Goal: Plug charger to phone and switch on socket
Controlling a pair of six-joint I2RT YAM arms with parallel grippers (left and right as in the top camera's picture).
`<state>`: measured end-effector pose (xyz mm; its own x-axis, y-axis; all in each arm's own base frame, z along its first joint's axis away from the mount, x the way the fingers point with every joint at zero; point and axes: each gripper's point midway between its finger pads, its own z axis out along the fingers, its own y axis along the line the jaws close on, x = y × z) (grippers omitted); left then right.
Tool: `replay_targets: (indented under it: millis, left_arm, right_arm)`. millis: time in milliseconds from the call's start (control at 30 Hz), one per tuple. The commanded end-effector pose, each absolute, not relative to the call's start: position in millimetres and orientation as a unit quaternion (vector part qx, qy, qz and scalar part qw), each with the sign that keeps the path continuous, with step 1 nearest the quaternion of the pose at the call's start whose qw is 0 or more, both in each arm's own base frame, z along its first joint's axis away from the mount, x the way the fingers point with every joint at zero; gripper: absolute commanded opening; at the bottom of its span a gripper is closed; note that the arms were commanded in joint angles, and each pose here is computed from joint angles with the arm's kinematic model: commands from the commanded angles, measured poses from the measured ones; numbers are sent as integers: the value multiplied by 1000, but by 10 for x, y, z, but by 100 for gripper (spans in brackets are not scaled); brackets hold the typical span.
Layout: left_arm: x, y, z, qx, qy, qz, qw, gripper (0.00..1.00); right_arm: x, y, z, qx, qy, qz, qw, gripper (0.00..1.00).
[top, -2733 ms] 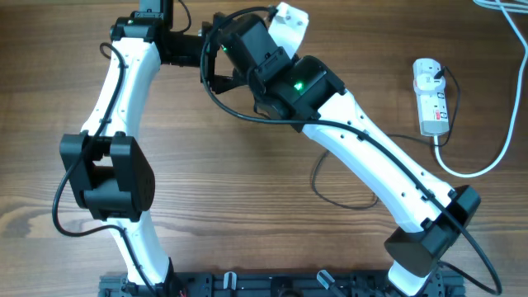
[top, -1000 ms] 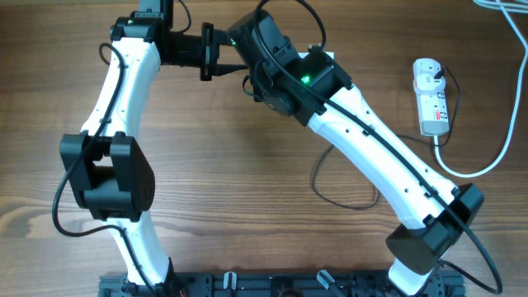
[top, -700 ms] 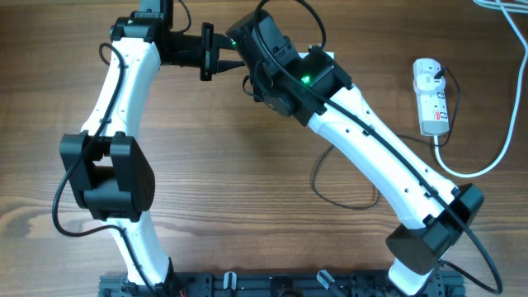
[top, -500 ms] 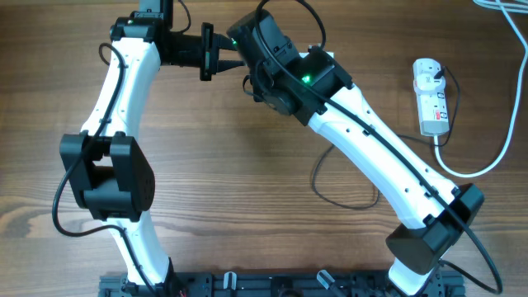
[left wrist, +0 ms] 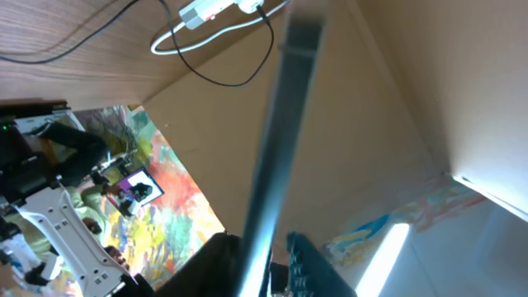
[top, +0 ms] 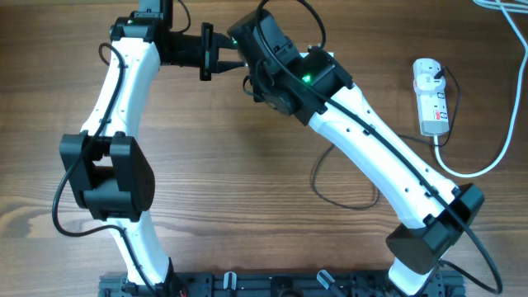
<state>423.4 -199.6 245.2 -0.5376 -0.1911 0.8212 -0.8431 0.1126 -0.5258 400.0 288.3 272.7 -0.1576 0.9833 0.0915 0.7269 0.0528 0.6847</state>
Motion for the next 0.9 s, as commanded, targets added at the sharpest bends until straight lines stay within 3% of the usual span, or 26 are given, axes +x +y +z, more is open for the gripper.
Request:
replay_targets:
  millis: [0, 267, 400, 567, 600, 667, 733, 767, 867]
  left_arm:
    - [4180, -1999, 2616, 365, -688, 558, 287, 36]
    - [4180, -1999, 2616, 365, -688, 558, 286, 28]
    - [4180, -1999, 2616, 365, -688, 558, 286, 4]
    - [4181, -1998, 2615, 365, -688, 558, 286, 4]
    - [4181, -1998, 2616, 365, -688, 558, 286, 4]
    - [4181, -1998, 2615, 362, -690, 559, 284, 4]
    - [4185, -1998, 2617, 353, -694, 563, 276, 4]
    - [4194, -1999, 2620, 349, -696, 566, 271, 4]
    - [4235, -1993, 2636, 329, -705, 576, 251, 4]
  right_arm:
    - [3985, 2925, 2841, 613, 691, 325, 201, 5]
    - [3985, 2924, 2841, 613, 691, 325, 201, 5]
    - [3981, 2920, 2836, 613, 691, 324, 202, 5]
    - [3975, 2916, 2829, 613, 693, 322, 201, 5]
    - [3973, 2913, 2826, 614, 693, 321, 201, 9]
    - [3965, 2905, 2816, 613, 695, 318, 201, 29]
    - [3953, 2889, 2801, 614, 696, 313, 202, 61]
    - [3949, 2847, 2786, 616, 696, 304, 209, 70]
    - [3968, 2632, 2772, 625, 687, 271, 255, 80]
